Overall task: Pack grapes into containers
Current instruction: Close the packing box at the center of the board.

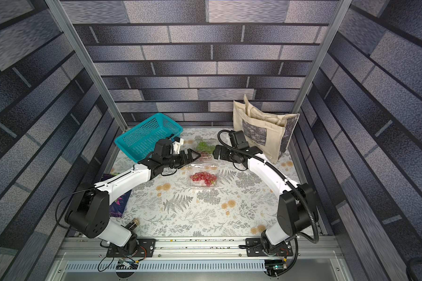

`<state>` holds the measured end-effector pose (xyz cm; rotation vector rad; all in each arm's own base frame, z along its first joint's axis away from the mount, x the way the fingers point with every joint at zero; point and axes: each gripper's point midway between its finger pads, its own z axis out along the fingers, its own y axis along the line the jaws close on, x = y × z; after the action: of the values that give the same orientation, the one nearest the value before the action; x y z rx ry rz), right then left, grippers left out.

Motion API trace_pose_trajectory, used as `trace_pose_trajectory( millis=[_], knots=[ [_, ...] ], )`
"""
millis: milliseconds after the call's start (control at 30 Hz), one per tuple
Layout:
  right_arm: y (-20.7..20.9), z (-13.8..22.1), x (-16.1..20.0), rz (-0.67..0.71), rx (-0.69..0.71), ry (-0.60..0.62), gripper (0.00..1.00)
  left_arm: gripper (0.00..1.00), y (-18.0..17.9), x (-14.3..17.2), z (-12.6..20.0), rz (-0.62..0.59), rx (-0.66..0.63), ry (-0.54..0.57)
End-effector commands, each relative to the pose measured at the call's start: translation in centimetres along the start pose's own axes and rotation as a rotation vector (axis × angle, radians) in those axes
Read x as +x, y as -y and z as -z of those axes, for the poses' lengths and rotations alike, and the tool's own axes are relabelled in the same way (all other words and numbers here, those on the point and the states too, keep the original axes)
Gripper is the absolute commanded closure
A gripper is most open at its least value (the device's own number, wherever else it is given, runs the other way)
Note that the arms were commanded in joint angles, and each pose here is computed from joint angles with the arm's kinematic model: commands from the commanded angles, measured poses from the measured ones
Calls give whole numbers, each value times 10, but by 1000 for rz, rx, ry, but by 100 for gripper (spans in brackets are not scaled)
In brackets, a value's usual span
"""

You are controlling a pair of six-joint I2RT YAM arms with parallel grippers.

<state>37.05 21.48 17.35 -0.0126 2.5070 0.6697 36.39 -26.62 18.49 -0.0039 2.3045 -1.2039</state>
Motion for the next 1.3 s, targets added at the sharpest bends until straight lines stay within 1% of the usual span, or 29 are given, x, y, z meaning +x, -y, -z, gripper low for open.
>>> trace_pose_trajectory(
  millis=[0,200,367,467,567,633,800,1000,1167,1267],
  knots=[
    [-1,-1,23,-24,-33,-38,0,0,7,-3,7,-18,15,37],
    [12,-10,65,-16,-13,-105,0,0,4,2,4,-13,7,29],
    [17,-17,88,-20,-3,-131,0,0,7,-3,6,-15,4,41],
    [18,-22,99,-24,-8,-141,0,0,17,-6,6,-20,16,48],
    [19,-25,107,-27,-3,-147,0,0,31,-2,0,-11,49,48],
    [21,-27,111,-33,-5,-147,0,0,35,2,-5,19,70,47],
    [21,-25,118,-45,-27,-135,0,0,24,14,-16,117,102,59],
    [21,-23,123,-44,-52,-119,0,0,17,32,-27,138,83,39],
    [21,-23,125,-56,-73,-107,0,0,9,40,-32,169,67,46],
    [21,-24,128,-66,-87,-102,0,0,8,47,-35,167,60,31]
  ],
)
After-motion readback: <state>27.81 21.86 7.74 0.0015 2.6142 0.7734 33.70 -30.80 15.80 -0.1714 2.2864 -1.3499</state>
